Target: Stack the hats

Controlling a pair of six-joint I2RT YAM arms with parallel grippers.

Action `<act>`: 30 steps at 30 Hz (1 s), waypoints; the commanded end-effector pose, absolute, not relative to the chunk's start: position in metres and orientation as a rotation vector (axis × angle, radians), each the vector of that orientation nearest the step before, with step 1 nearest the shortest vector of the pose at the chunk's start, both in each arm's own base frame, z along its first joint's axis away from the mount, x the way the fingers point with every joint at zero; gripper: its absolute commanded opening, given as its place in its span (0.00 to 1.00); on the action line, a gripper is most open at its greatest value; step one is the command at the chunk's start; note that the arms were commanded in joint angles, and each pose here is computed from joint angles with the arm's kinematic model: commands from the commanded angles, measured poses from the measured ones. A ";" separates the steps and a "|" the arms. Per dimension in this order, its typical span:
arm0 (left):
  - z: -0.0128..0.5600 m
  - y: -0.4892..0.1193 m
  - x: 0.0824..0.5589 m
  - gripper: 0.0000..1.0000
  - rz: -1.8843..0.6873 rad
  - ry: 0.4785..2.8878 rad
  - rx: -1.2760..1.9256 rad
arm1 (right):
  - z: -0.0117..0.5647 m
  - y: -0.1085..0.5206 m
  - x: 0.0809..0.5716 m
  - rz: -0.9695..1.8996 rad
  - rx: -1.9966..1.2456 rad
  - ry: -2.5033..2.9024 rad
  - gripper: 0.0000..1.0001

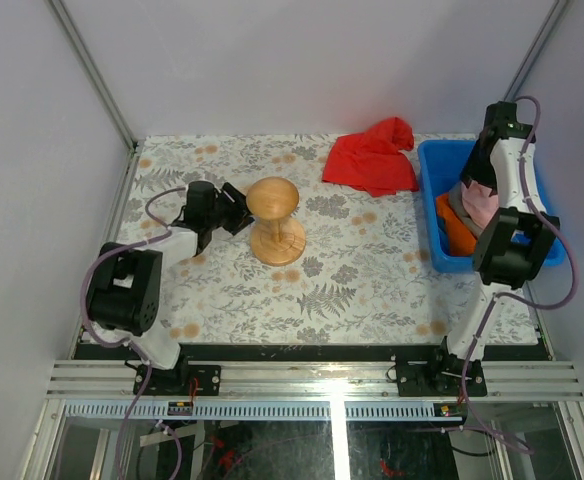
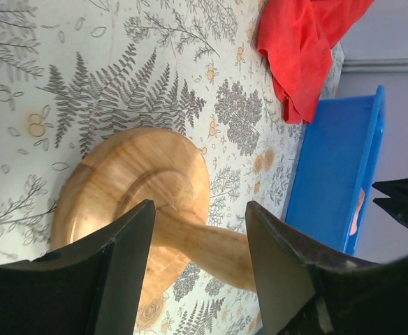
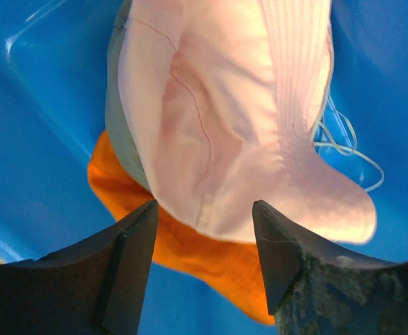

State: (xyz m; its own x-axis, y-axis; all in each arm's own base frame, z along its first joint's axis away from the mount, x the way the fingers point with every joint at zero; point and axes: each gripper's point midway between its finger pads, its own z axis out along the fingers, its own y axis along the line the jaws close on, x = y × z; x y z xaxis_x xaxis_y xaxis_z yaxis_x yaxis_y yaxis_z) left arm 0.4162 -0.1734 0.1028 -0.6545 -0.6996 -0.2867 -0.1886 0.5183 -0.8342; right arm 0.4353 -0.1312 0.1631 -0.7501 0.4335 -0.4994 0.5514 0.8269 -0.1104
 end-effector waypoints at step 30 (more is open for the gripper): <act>0.107 -0.116 0.391 0.51 -0.848 2.187 -0.723 | 0.121 -0.137 0.485 -0.538 0.635 2.604 0.04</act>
State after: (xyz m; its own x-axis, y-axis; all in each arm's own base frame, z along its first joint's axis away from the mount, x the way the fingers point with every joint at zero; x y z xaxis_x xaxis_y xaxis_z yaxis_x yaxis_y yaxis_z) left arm 0.3904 -0.1249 0.0928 -0.6346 -0.6985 -0.3308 -0.2741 0.6036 -0.7487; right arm 0.4887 -0.1286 0.1086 -0.8196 0.3620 -0.4441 0.4922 0.8417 -0.2221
